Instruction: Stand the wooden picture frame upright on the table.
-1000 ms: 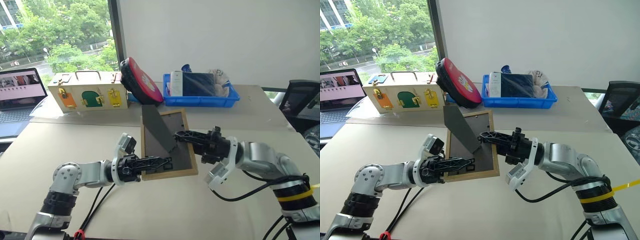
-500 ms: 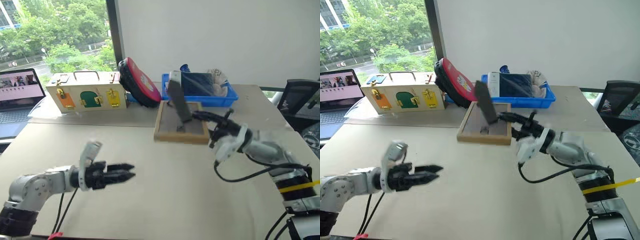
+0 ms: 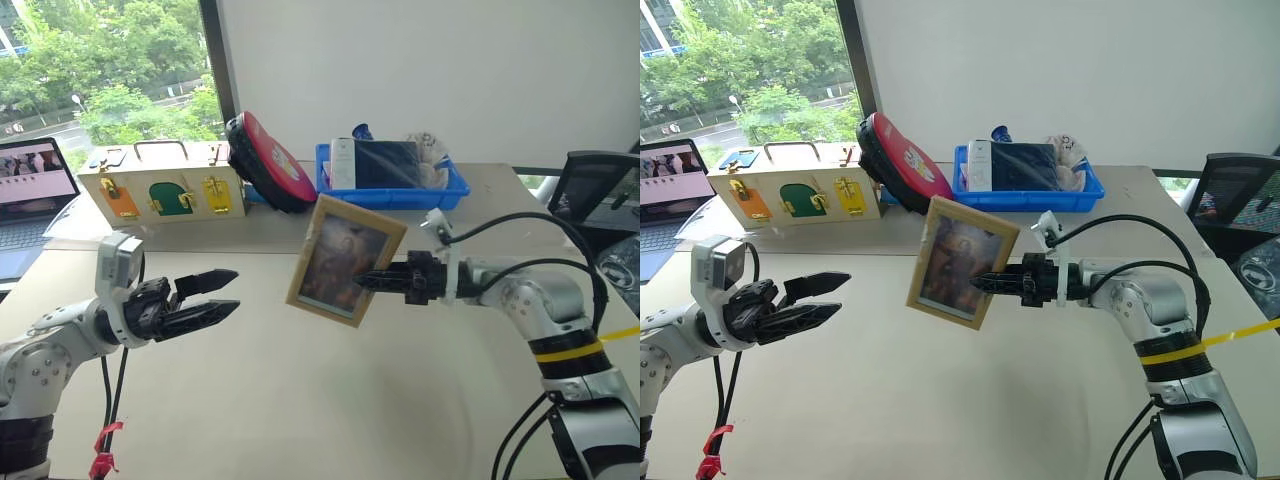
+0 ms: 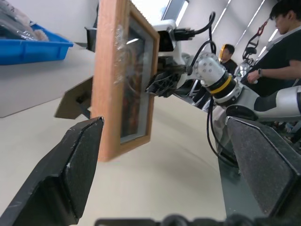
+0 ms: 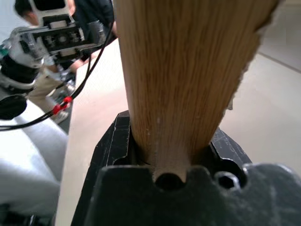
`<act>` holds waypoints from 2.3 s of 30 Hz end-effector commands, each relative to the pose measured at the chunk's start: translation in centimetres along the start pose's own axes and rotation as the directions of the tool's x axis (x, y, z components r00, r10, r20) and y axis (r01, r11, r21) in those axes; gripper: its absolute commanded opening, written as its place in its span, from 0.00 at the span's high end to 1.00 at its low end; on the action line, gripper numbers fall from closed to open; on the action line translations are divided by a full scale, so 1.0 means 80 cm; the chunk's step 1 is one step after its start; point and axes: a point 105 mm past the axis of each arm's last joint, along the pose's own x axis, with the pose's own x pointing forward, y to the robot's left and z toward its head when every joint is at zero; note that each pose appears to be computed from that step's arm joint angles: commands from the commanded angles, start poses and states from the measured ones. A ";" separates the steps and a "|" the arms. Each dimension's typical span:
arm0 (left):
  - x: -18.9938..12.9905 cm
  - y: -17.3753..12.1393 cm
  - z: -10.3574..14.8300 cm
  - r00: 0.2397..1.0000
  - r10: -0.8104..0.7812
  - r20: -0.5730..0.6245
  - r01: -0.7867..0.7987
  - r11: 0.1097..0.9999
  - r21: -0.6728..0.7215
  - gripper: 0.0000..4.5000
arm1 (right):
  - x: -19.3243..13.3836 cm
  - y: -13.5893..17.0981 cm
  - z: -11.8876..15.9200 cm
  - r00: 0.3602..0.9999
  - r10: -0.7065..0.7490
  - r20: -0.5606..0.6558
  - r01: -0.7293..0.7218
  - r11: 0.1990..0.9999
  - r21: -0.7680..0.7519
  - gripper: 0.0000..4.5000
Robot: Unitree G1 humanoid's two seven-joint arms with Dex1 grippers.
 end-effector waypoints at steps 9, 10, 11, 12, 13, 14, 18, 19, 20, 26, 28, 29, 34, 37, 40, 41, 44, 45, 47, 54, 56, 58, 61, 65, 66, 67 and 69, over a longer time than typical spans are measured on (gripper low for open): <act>0.005 -0.007 0.017 0.999 -0.005 0.041 0.002 0.998 0.070 0.00 | 0.006 -0.058 -0.004 0.995 -0.092 -0.032 0.089 0.993 -0.072 0.71; 0.004 -0.006 0.018 0.999 -0.002 0.049 -0.002 0.998 0.070 0.00 | 0.004 -0.063 -0.006 0.994 -0.104 -0.041 0.101 0.991 -0.084 0.71; 0.004 -0.006 0.021 0.998 -0.001 0.063 -0.003 0.998 0.068 0.00 | 0.003 -0.068 -0.008 0.993 -0.114 -0.045 0.109 0.990 -0.090 0.71; 0.003 -0.006 0.024 0.997 0.000 0.078 -0.005 0.998 0.065 0.00 | 0.002 -0.070 -0.008 0.992 -0.118 -0.044 0.113 0.989 -0.090 0.71; 0.003 -0.006 0.025 0.996 0.000 0.084 -0.006 0.998 0.064 0.00 | 0.001 -0.073 -0.009 0.992 -0.120 -0.047 0.116 0.990 -0.081 0.71; 0.003 -0.005 0.025 0.996 0.001 0.085 -0.007 0.998 0.063 0.00 | 0.002 -0.075 -0.012 0.992 -0.116 -0.055 0.112 0.992 -0.064 0.71; 0.006 -0.003 0.024 0.996 0.001 0.085 -0.006 0.998 0.063 0.00 | 0.004 -0.077 -0.034 0.988 -0.087 -0.125 0.088 0.996 0.001 0.71; 0.007 -0.003 0.023 0.996 0.000 0.085 -0.005 0.998 0.062 0.00 | 0.005 -0.076 -0.037 0.989 -0.076 -0.128 0.081 0.996 0.032 0.71; 0.008 -0.003 0.023 0.996 -0.001 0.084 -0.004 0.998 0.062 0.00 | 0.007 -0.075 -0.040 0.989 -0.062 -0.131 0.072 0.995 0.070 0.71; 0.011 -0.001 0.019 0.997 -0.010 0.079 0.006 0.999 0.052 0.00 | 0.019 -0.069 -0.073 0.989 0.016 -0.150 0.017 0.976 0.216 0.71; 0.011 -0.001 0.020 0.997 -0.010 0.079 0.006 0.999 0.051 0.00 | 0.022 -0.068 -0.079 0.988 0.026 -0.151 0.012 0.969 0.245 0.71; 0.011 0.000 0.019 0.997 -0.010 0.078 0.006 0.999 0.050 0.00 | 0.024 -0.068 -0.083 0.988 0.024 -0.154 0.015 0.969 0.248 0.71; 0.011 0.001 0.019 0.997 -0.009 0.077 0.006 0.999 0.046 0.00 | 0.028 -0.062 -0.094 0.983 0.039 -0.181 0.007 0.969 0.246 0.71; 0.010 0.002 0.018 0.997 -0.007 0.076 0.004 0.999 0.043 0.00 | 0.030 -0.067 -0.093 0.979 -0.016 -0.203 0.051 0.985 0.164 0.71; 0.010 0.004 0.016 0.997 -0.005 0.072 0.001 0.999 0.044 0.00 | 0.033 -0.065 -0.085 0.979 -0.024 -0.202 0.049 0.991 0.122 0.71; 0.011 0.004 0.016 0.997 -0.005 0.072 0.002 0.999 0.044 0.00 | 0.034 -0.063 -0.081 0.979 -0.021 -0.202 0.045 0.993 0.113 0.71; 0.011 0.007 0.015 0.997 -0.004 0.071 0.001 0.999 0.045 0.00 | 0.037 -0.054 -0.071 0.980 -0.003 -0.198 0.023 0.995 0.100 0.49; 0.011 0.008 0.015 0.998 -0.004 0.070 0.001 0.999 0.043 0.00 | 0.039 -0.050 -0.069 0.980 0.004 -0.201 0.018 0.994 0.104 0.45; 0.012 0.010 0.014 0.998 -0.008 0.066 0.005 0.999 0.038 0.00 | 0.041 -0.043 -0.067 0.976 0.020 -0.215 0.003 0.994 0.107 0.28; 0.010 0.018 0.011 0.999 -0.014 0.038 0.012 0.999 0.051 0.00 | 0.014 -0.038 -0.055 0.982 -0.041 -0.184 0.062 0.992 0.111 0.01; 0.006 0.020 0.009 1.000 -0.002 0.021 0.001 0.998 0.056 0.00 | -0.004 -0.041 -0.056 0.982 -0.087 -0.169 0.107 0.988 0.114 0.01; -0.001 0.024 0.003 0.999 0.038 -0.006 -0.038 0.997 0.064 0.00 | -0.027 -0.042 -0.057 0.980 -0.141 -0.143 0.157 0.981 0.110 0.01; -0.014 0.056 -0.001 0.971 0.240 -0.006 -0.239 0.967 0.086 0.00 | -0.059 -0.037 -0.060 0.971 -0.217 -0.098 0.226 0.969 0.097 0.01; -0.036 0.089 -0.001 0.885 0.464 0.049 -0.462 0.860 0.217 0.00 | -0.085 -0.019 -0.064 0.941 -0.338 0.001 0.334 0.931 -0.149 0.01; -0.039 0.091 -0.009 0.869 0.494 0.023 -0.483 0.839 0.248 0.00 | -0.087 -0.013 -0.062 0.931 -0.362 0.035 0.362 0.912 -0.196 0.01; -0.042 0.095 -0.016 0.847 0.532 -0.001 -0.510 0.813 0.283 0.00 | -0.090 -0.007 -0.059 0.920 -0.384 0.075 0.391 0.897 -0.208 0.01; -0.048 0.102 -0.031 0.801 0.598 -0.032 -0.556 0.762 0.331 0.00 | -0.091 0.008 -0.064 0.912 -0.398 0.102 0.411 0.889 -0.203 0.01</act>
